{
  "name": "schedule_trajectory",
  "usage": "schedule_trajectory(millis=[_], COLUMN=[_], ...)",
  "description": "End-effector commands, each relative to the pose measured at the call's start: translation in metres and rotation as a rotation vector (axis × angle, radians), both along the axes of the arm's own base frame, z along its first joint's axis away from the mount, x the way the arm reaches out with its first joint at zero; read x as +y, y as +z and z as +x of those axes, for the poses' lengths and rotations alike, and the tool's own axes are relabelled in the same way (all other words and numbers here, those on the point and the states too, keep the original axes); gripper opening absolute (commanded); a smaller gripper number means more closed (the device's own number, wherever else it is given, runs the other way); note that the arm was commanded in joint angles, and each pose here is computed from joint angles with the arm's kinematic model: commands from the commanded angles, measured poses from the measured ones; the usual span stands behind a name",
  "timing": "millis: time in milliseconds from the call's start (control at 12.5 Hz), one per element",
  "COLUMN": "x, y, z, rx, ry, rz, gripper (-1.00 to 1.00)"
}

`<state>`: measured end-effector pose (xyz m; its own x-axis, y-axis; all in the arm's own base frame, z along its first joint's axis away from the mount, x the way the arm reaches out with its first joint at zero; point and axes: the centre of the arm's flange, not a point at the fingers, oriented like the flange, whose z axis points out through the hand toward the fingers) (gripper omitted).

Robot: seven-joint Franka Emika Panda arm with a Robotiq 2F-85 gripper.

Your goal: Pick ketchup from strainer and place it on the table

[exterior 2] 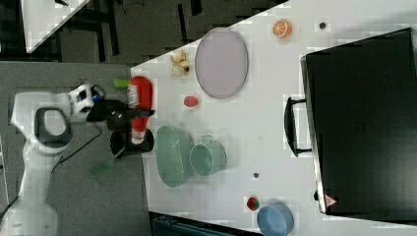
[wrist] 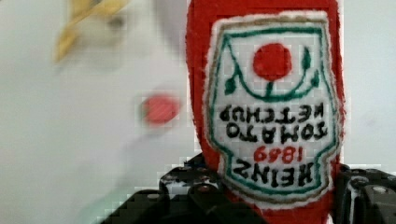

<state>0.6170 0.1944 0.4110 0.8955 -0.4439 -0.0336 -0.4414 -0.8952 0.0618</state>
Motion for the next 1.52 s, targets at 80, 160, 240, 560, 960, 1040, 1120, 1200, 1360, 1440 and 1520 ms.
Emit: schedule_trajectory(millis=[80, 160, 240, 560, 960, 1040, 1120, 1200, 1360, 1440, 1520], x=[-0.106, -0.125, -0.141, -0.182, -0.199, -0.203, -0.207, -0.210, -0.210, -0.210, -0.211], y=[0.000, -0.002, -0.004, -0.030, -0.094, -0.111, -0.128, -0.146, -0.173, -0.184, -0.193], z=[0.023, 0.026, 0.027, 0.017, -0.014, -0.023, -0.033, -0.044, -0.066, -0.077, -0.085], rx=[0.009, 0.016, 0.023, 0.065, 0.023, 0.016, 0.000, -0.015, -0.033, -0.017, 0.007], ry=[0.043, 0.061, 0.072, 0.072, 0.060, 0.053, 0.049, 0.047, 0.045, 0.044, 0.040], rz=[-0.056, -0.063, -0.067, -0.073, -0.048, -0.036, -0.027, -0.017, 0.000, 0.004, 0.006], gripper=[0.21, 0.21, 0.21, 0.21, 0.21, 0.21, 0.21, 0.21, 0.21, 0.21, 0.21])
